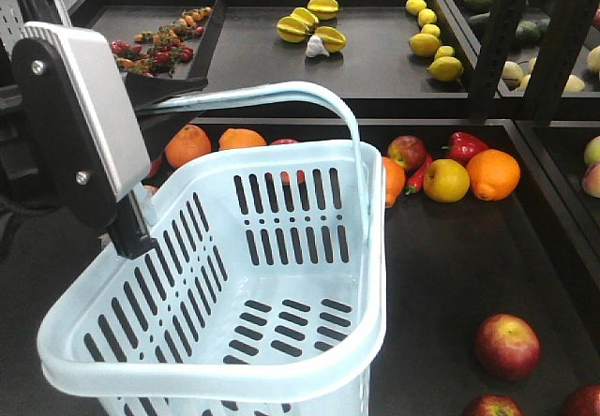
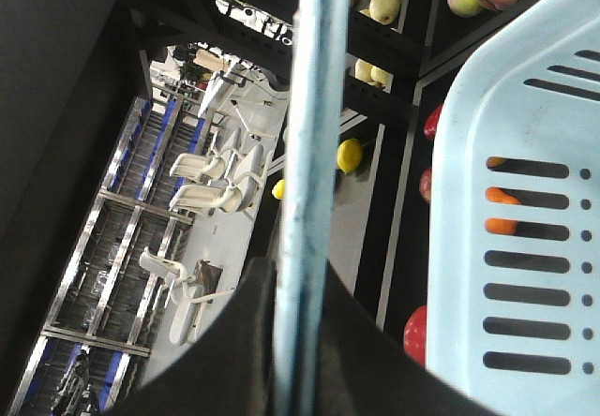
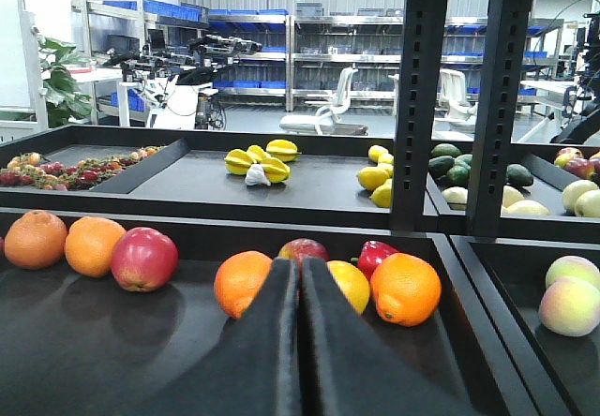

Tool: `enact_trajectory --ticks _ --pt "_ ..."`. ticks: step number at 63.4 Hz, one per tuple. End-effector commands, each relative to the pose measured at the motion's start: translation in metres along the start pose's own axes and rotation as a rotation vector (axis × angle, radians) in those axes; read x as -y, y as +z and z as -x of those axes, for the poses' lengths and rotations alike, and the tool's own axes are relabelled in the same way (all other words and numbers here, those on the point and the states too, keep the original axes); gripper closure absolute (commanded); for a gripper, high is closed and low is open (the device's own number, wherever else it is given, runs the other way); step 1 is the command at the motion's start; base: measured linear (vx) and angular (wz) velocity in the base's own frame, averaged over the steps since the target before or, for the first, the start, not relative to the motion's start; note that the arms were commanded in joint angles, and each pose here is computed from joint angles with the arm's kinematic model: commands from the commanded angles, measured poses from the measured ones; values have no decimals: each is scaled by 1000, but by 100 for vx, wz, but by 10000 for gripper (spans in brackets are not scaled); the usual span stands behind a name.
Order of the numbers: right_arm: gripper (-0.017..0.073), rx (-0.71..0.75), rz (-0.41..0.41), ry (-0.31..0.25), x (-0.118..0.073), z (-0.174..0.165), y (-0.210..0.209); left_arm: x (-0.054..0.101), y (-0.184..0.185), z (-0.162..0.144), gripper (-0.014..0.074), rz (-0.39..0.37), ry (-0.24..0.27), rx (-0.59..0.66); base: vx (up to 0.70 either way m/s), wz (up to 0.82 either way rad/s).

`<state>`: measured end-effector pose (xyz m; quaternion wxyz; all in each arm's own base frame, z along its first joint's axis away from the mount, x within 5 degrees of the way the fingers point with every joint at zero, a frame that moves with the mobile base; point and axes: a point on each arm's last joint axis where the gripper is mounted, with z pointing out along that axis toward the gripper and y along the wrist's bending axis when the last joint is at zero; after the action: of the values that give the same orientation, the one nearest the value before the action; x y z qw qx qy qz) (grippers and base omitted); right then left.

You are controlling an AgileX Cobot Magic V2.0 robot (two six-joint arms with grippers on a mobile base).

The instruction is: Pick three apples into basket with both arms

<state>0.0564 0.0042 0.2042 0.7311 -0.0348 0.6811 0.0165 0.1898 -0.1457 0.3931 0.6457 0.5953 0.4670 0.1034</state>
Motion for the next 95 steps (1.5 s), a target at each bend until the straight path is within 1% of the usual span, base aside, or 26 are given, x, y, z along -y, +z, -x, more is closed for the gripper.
enact_trajectory --ticks 1,95 --pt "568 54 -2 -15 0 2 0 -19 -10 7 600 108 -35 12 0 0" --pt "568 54 -2 -15 0 2 0 -19 -10 7 600 107 -35 13 0 0"
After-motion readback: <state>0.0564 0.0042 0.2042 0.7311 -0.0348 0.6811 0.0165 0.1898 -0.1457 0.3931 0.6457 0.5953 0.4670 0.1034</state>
